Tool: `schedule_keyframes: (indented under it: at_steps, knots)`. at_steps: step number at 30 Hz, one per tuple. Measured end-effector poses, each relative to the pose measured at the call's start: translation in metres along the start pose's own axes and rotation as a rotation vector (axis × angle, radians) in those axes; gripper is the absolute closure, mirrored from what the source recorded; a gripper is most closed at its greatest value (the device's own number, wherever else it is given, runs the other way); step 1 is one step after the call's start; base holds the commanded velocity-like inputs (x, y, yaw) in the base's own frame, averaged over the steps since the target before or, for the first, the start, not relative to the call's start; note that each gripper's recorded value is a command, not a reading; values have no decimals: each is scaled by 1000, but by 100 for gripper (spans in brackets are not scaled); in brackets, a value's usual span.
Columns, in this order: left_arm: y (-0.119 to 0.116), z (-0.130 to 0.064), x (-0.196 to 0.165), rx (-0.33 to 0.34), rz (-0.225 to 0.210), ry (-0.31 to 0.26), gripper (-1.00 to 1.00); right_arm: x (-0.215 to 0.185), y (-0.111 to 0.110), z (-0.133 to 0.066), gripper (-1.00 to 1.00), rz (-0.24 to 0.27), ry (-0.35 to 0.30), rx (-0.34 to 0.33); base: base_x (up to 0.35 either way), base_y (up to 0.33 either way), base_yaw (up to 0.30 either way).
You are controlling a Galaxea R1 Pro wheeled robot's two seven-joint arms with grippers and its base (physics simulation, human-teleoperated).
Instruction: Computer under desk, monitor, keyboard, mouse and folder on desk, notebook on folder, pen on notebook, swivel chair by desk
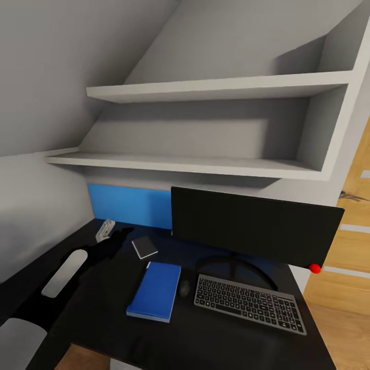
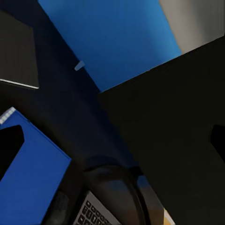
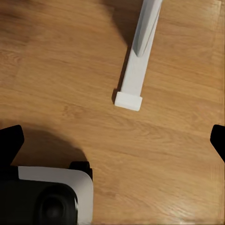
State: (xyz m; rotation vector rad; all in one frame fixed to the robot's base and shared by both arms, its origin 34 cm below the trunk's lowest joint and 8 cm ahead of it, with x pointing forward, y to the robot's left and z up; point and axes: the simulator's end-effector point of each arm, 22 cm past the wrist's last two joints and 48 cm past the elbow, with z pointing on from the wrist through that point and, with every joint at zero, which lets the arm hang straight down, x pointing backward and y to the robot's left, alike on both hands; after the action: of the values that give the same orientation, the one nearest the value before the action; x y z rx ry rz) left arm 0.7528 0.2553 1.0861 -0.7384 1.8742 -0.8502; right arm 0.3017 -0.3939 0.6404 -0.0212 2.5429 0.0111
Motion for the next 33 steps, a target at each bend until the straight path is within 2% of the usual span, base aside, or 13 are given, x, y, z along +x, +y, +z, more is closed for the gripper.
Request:
schedule_keyframes:
  at_steps: [5,10,11,12,14,20,33]
  knots:
    - [18,2,-2,-77,9,2,-100,13,-3,-8,-100,3,34,8,0,0,0]
    - [37,2,-6,-152,63,-13,-100,27,-5,-16,-100,2,71,14,0,0,0]
    - [39,2,-6,-163,76,-16,-100,30,-6,-18,-100,-3,80,14,0,0,0]
    - [46,3,-7,-194,114,-27,-100,45,-4,-23,-100,-45,119,2,0,0,0]
    - [49,2,-7,-210,126,-28,-100,50,-4,-26,-100,-68,138,-5,0,0,0]
    - [56,1,-7,-243,139,-25,-100,59,-2,-35,-100,-98,167,-16,0,0,0]
    - [80,0,1,-305,130,4,-100,64,-2,-48,-100,-106,193,-20,0,0,0]
